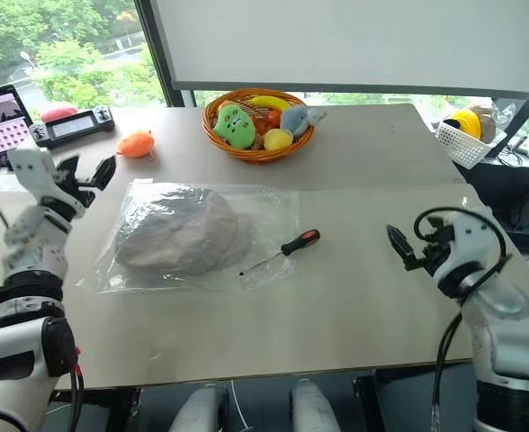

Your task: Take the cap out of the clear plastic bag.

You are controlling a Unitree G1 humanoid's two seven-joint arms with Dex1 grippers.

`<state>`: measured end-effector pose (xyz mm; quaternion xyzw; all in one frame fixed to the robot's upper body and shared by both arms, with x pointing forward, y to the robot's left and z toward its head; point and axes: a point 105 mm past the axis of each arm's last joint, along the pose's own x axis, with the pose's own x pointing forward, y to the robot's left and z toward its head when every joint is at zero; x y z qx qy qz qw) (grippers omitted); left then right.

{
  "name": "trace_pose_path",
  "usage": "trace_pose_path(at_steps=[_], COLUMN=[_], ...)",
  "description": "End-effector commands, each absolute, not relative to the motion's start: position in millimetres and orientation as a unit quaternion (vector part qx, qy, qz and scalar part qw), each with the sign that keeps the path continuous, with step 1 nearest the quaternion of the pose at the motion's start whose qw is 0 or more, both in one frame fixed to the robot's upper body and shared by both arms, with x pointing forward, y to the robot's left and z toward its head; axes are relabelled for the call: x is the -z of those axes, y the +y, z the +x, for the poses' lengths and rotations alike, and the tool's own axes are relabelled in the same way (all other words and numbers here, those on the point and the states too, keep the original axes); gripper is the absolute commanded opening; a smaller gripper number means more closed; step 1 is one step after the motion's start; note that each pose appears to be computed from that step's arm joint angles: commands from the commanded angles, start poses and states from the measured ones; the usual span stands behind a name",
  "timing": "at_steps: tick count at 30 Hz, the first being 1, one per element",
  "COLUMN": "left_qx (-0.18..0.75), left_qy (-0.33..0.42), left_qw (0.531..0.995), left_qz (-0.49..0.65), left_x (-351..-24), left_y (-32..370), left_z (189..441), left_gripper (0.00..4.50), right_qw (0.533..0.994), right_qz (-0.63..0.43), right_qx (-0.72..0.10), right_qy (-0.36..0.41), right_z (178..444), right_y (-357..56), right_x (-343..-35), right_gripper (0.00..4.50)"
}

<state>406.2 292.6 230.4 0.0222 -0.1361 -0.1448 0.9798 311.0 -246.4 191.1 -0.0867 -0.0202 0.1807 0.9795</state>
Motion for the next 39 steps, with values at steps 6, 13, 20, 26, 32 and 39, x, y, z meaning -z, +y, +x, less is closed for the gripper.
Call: trace_pose_path(at_steps=[6,13,20,26,32,39], left_qx=[0.487,0.56,0.593,0.605,0.599,0.585], left_qy=[-0.024,0.078,0.086,0.088,0.095,0.095], left_qw=[0.87,0.817,0.792,0.782,0.786,0.796], left_qz=[0.077,0.112,0.116,0.118,0.121,0.125], left_x=[-245,-208,-194,-188,-185,-188], left_y=[216,199,175,162,161,164], left_z=[314,278,272,265,260,259], left_gripper=[4.46,4.46,4.46,4.46,4.46,4.46], right_qw=[0.874,0.824,0.785,0.742,0.731,0.715], right_qz=[-0.033,-0.096,-0.267,-0.309,-0.326,-0.358], right_qx=[-0.484,-0.558,-0.558,-0.593,-0.596,-0.591], right_qy=[-0.017,0.018,0.032,0.047,0.059,0.107], right_z=[248,257,318,354,382,388], right_y=[-154,-125,-112,-103,-93,-106], right_x=[-240,-228,-187,-169,-150,-109], right_gripper=[4.5,4.5,4.5,4.5,4.5,4.5])
